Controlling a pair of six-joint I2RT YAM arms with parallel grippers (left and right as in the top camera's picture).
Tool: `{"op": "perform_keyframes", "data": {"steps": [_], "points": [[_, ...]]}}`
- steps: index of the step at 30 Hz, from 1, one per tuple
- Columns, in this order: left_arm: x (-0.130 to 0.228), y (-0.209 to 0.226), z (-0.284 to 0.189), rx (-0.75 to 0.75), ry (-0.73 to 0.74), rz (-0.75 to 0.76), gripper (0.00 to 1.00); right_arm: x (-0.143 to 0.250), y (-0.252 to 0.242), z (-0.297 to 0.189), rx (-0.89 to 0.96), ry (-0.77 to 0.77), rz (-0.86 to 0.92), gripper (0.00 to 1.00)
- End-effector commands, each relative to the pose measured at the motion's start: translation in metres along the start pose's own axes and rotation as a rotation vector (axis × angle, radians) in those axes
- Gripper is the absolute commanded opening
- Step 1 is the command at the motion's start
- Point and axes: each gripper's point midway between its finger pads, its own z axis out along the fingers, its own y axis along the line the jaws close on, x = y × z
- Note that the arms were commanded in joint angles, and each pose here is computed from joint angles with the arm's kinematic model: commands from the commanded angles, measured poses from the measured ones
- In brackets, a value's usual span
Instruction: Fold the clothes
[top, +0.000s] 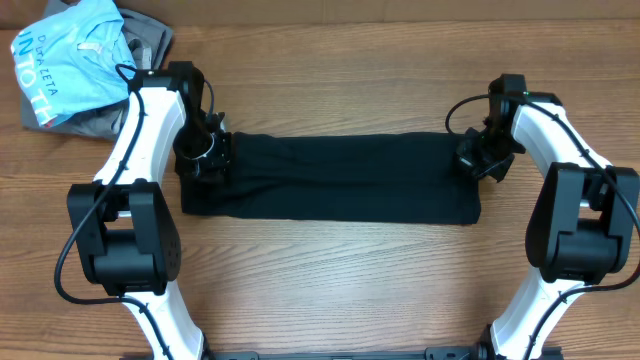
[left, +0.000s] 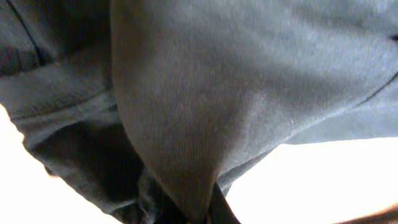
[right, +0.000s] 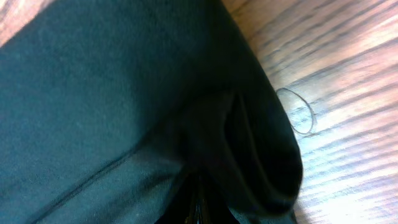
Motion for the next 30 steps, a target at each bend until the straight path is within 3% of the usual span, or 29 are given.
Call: {"op": "perform_keyframes", "data": {"steps": [1, 5, 11, 18, 19, 20, 21, 25, 30], "points": [[0.012, -0.001, -0.005, 0.007, 0.042, -0.005, 0.04, 0.005, -0.002, 0.007, -0.014, 0.017, 0.004, 0.04], [0.027, 0.007, -0.006, -0.032, 0.103, -0.078, 0.04, 0.003, -0.006, 0.015, 0.002, 0.022, 0.017, 0.04], [0.036, 0.046, 0.002, -0.227, 0.119, -0.207, 0.04, -0.003, -0.016, 0.015, 0.028, 0.007, 0.053, 0.04], [0.056, 0.064, 0.039, -0.232, 0.183, -0.268, 0.04, -0.011, -0.036, 0.011, 0.031, 0.009, 0.111, 0.04], [0.058, 0.064, 0.042, -0.226, 0.193, -0.273, 0.11, -0.011, -0.039, 0.011, 0.032, 0.011, 0.119, 0.04], [0.062, 0.064, 0.045, -0.219, 0.207, -0.277, 0.40, -0.012, -0.042, 0.010, 0.032, 0.013, 0.128, 0.04], [0.064, 0.064, 0.046, -0.220, 0.215, -0.278, 0.55, -0.012, -0.043, 0.010, 0.032, 0.013, 0.132, 0.04], [0.067, 0.064, 0.045, -0.222, 0.227, -0.280, 0.61, -0.017, -0.047, 0.006, 0.033, 0.003, 0.143, 0.04], [0.049, 0.060, 0.026, -0.216, 0.164, -0.295, 0.56, -0.030, -0.053, -0.019, 0.063, -0.018, 0.162, 0.04]]}}
